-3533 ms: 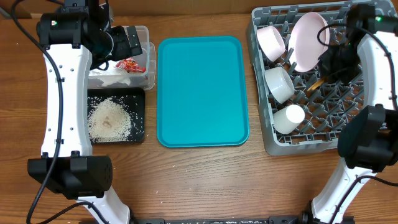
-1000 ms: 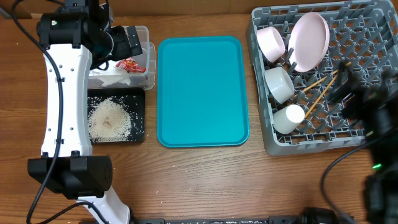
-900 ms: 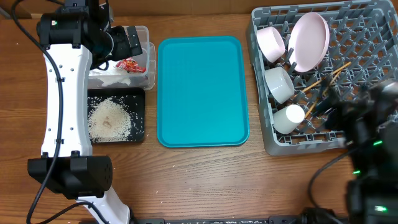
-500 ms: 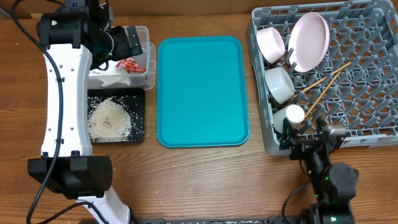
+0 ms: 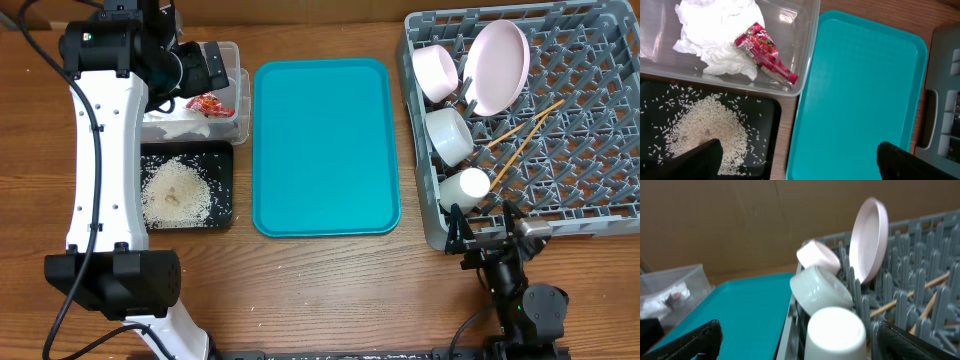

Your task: Sort waste into correct bins and load items into the dishwasher

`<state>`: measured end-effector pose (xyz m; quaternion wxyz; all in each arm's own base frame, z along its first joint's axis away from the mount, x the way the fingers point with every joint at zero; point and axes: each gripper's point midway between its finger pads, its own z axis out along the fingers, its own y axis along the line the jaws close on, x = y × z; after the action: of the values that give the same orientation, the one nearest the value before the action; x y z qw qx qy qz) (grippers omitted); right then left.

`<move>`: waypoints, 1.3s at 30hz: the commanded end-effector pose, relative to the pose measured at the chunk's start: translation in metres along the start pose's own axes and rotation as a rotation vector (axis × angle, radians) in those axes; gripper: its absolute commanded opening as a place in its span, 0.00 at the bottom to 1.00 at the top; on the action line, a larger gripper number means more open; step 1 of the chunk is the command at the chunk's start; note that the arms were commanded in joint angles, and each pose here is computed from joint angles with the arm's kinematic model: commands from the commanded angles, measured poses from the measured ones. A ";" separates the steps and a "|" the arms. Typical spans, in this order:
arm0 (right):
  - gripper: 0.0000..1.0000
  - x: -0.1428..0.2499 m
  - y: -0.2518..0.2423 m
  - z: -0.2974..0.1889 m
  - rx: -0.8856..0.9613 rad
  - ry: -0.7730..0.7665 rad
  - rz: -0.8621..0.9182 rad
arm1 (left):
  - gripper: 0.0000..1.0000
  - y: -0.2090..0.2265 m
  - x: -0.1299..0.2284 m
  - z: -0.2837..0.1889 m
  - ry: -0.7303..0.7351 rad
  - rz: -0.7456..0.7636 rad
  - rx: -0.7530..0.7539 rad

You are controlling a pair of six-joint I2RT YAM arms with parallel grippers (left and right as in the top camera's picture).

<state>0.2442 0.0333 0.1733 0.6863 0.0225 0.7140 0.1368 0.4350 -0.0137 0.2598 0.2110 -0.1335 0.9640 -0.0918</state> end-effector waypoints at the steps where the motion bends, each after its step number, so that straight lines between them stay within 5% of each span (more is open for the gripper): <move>1: 1.00 0.001 -0.002 0.000 0.010 -0.006 -0.004 | 1.00 -0.002 -0.004 -0.006 -0.024 0.013 0.001; 30: 1.00 0.002 -0.002 0.000 0.011 -0.006 -0.004 | 1.00 -0.001 -0.005 -0.007 -0.025 0.011 0.000; 39: 1.00 0.002 -0.002 0.000 0.011 -0.005 -0.004 | 1.00 -0.014 -0.031 -0.069 -0.294 0.139 0.018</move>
<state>0.2442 0.0321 0.1729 0.6863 0.0252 0.7143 0.1344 0.4490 -0.0072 0.2877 0.2831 -0.1157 0.9489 -0.0776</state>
